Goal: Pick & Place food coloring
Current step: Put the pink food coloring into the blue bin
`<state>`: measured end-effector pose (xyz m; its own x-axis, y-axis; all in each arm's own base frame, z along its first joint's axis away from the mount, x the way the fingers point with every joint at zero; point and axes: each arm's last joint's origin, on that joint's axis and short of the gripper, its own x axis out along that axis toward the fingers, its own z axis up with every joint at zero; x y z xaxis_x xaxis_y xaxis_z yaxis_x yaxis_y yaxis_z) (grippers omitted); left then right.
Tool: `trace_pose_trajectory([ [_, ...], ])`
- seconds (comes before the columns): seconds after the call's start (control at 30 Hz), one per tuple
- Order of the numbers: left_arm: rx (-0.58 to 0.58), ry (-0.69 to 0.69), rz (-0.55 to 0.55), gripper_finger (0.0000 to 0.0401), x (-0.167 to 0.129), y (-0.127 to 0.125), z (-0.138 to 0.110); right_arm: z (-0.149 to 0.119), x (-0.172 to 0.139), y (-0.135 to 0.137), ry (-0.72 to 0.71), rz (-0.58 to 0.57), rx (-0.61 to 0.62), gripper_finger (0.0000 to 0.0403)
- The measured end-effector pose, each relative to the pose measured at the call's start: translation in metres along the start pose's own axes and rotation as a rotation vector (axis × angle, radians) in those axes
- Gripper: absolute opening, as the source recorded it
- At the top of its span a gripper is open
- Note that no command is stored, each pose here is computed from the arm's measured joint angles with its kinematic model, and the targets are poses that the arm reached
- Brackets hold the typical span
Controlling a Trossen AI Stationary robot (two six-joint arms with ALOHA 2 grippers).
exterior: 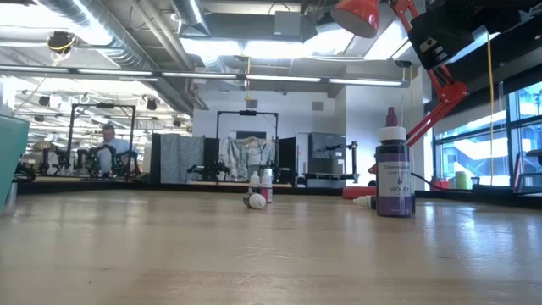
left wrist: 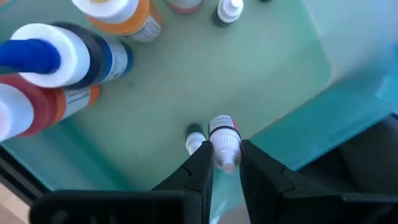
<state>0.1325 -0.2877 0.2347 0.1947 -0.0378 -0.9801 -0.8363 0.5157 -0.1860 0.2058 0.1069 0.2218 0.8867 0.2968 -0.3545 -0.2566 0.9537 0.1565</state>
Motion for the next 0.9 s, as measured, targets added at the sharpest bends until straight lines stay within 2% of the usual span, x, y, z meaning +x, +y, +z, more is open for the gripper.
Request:
trace_pose_trajectory([
  [0.4, -0.003, -0.050, 0.072, 0.0061, 0.031, -0.009, -0.002, 0.000, 0.000, 0.000, -0.003, 0.000, 0.001, 0.0157],
  [0.63, -0.017, -0.025, 0.125, 0.0061, 0.044, -0.011, -0.005, 0.000, 0.000, 0.000, -0.005, 0.001, 0.002, 0.0157],
  [0.9, -0.009, -0.019, 0.119, 0.0061, 0.049, -0.013, -0.007, 0.000, 0.000, 0.000, -0.004, 0.001, 0.003, 0.0157],
])
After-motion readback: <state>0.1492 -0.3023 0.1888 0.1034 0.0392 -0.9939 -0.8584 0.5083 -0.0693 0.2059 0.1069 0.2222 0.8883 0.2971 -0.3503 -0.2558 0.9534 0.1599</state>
